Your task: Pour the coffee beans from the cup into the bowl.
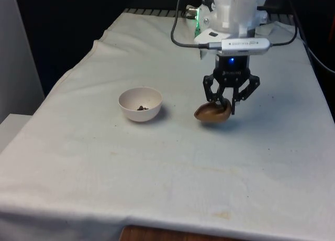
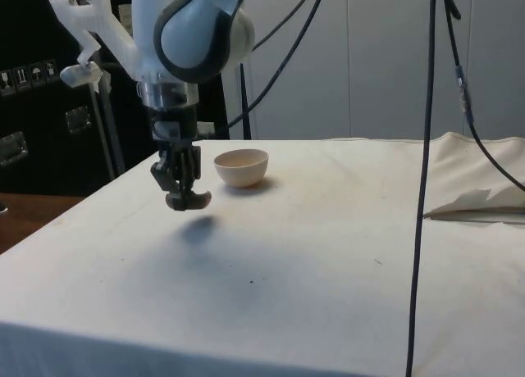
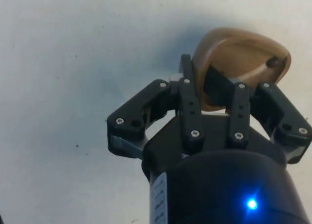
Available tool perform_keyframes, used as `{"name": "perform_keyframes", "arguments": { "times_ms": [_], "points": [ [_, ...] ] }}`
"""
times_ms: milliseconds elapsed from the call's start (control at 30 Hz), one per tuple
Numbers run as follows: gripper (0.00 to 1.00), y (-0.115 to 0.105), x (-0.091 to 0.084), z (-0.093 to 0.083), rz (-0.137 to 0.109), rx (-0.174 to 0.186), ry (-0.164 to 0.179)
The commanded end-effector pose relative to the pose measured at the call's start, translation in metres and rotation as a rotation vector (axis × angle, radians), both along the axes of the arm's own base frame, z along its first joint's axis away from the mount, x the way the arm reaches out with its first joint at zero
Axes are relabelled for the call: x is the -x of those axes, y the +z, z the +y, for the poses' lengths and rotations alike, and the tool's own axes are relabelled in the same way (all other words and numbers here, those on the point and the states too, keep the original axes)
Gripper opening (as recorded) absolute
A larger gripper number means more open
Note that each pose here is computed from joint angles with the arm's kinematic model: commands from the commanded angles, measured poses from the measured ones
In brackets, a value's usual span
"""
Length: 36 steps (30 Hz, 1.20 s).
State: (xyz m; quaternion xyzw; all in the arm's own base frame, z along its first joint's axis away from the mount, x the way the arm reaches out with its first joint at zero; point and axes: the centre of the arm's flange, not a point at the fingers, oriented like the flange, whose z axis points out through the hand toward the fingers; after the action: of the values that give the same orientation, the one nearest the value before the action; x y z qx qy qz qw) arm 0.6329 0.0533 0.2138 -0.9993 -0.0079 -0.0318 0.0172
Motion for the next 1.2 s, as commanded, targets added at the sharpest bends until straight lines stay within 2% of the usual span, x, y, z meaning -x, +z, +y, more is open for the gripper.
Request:
{"name": "perform_keyframes", "arguments": {
  "times_ms": [0, 33, 133, 300, 333, 367, 567, 600, 633, 800, 867, 900, 933, 1100, 1167],
  "points": [
    [0.02, -0.001, 0.0, 0.0, -0.002, 0.0, -0.002],
    [0.02, -0.005, 0.001, 0.002, -0.013, 0.007, -0.007],
    [0.02, -0.01, 0.001, 0.005, -0.016, 0.009, -0.013],
    [0.02, -0.013, 0.002, 0.012, -0.019, 0.018, -0.02],
    [0.02, -0.012, 0.001, 0.011, -0.007, 0.011, -0.015],
    [0.02, -0.013, 0.002, 0.012, -0.019, 0.018, -0.02],
    [0.02, -0.019, 0.002, 0.018, -0.022, 0.017, -0.026],
    [0.02, -0.018, 0.002, 0.018, -0.013, 0.013, -0.022],
    [0.02, -0.022, 0.002, 0.019, -0.024, 0.015, -0.028],
    [0.02, -0.027, 0.002, 0.024, -0.03, 0.014, -0.032],
    [0.02, -0.026, 0.002, 0.025, -0.031, 0.015, -0.032],
    [0.02, -0.026, 0.002, 0.024, -0.023, 0.009, -0.028],
    [0.02, -0.026, 0.002, 0.025, -0.03, 0.015, -0.033],
    [0.02, -0.026, 0.002, 0.027, -0.028, 0.011, -0.029],
    [0.07, -0.026, 0.002, 0.028, -0.028, 0.009, -0.028]
  ]
}}
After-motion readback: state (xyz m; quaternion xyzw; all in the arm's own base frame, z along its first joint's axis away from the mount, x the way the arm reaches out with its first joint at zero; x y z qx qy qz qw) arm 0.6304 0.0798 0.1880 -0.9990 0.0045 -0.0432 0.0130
